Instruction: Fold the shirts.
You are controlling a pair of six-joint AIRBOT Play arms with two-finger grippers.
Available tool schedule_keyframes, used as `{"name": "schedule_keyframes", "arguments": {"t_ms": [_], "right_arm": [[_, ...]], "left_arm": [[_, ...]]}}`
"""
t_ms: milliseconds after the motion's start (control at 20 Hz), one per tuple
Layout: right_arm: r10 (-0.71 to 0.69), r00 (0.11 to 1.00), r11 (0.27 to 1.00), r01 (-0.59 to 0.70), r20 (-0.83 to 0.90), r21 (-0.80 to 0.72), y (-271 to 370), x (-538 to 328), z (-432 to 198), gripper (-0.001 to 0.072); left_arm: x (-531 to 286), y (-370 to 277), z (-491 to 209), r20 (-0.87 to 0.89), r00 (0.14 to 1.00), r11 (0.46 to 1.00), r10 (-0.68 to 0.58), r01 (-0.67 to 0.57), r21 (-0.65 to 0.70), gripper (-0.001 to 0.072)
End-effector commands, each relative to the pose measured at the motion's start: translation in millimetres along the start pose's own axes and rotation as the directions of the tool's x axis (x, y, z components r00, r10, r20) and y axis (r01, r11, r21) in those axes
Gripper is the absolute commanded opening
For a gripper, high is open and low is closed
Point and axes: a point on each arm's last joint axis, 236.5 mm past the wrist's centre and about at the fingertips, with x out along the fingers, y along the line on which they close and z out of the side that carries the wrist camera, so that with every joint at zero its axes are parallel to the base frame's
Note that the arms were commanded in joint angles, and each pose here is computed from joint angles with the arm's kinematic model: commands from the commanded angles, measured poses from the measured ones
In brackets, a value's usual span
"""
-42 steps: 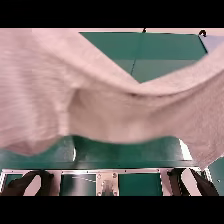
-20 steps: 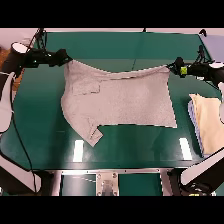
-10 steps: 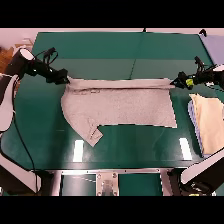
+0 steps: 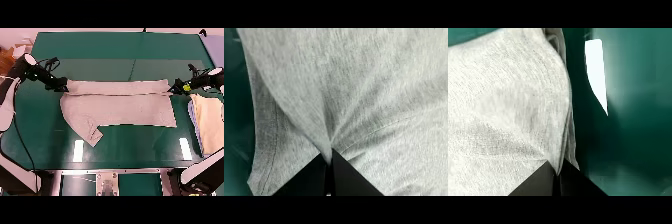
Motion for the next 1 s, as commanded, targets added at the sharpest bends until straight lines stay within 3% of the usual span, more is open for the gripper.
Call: {"name": "schedule_keyframes", "arguments": {"t_ms": [0, 150, 200, 250, 300, 450, 500, 750, 950], "right_arm": [[0.001, 1.0, 1.0, -0.001, -0.031, 0.001, 3, 10, -9, 0.001], [-0.001, 1.0, 1.0, 0.001, -0.023, 0.002, 2, 9, -7, 0.0012], [0.0, 1.0, 1.0, 0.0, -0.026, 0.001, 3, 9, -8, 0.0093], [0.005, 0.999, 1.0, -0.005, -0.041, -0.003, 5, 7, -10, 0.0279], [0.014, 0.998, 1.0, -0.015, -0.054, -0.009, 7, -1, -12, 0.03], [0.028, 0.998, 0.999, -0.027, -0.047, 0.026, 14, -45, -11, 0.03], [0.018, 0.999, 0.999, -0.016, -0.033, 0.049, 10, -60, -14, 0.0299], [0.005, 1.0, 0.976, -0.012, 0.031, 0.218, -15, -114, -86, 0.0295], [-0.048, 0.975, 0.935, -0.033, 0.219, 0.353, -21, -121, -150, 0.0294]], "left_arm": [[0, 8, -13, -0.053, 0.998, 0.999, 0.034, -0.034, -0.012, 0.0021], [1, 0, -6, -0.025, 1.0, 1.0, 0.001, -0.002, -0.017, 0.0022], [1, -8, -5, -0.022, 0.999, 0.999, -0.032, 0.031, -0.026, 0.0036], [-1, -14, -9, -0.039, 0.998, 0.998, -0.055, 0.054, -0.03, 0.0356], [-7, -15, -14, -0.064, 0.996, 0.998, -0.057, 0.055, -0.044, 0.0559], [-39, -15, -33, -0.136, 0.987, 0.994, -0.082, 0.071, -0.08, 0.0552], [-51, -13, -42, -0.146, 0.986, 0.993, -0.086, 0.073, -0.091, 0.0469], [-66, -6, -129, -0.114, 0.99, 0.98, -0.087, 0.064, -0.19, 0.0469], [-32, -25, -212, 0.023, 0.994, 0.949, -0.108, 0.11, -0.294, 0.0469]]}}
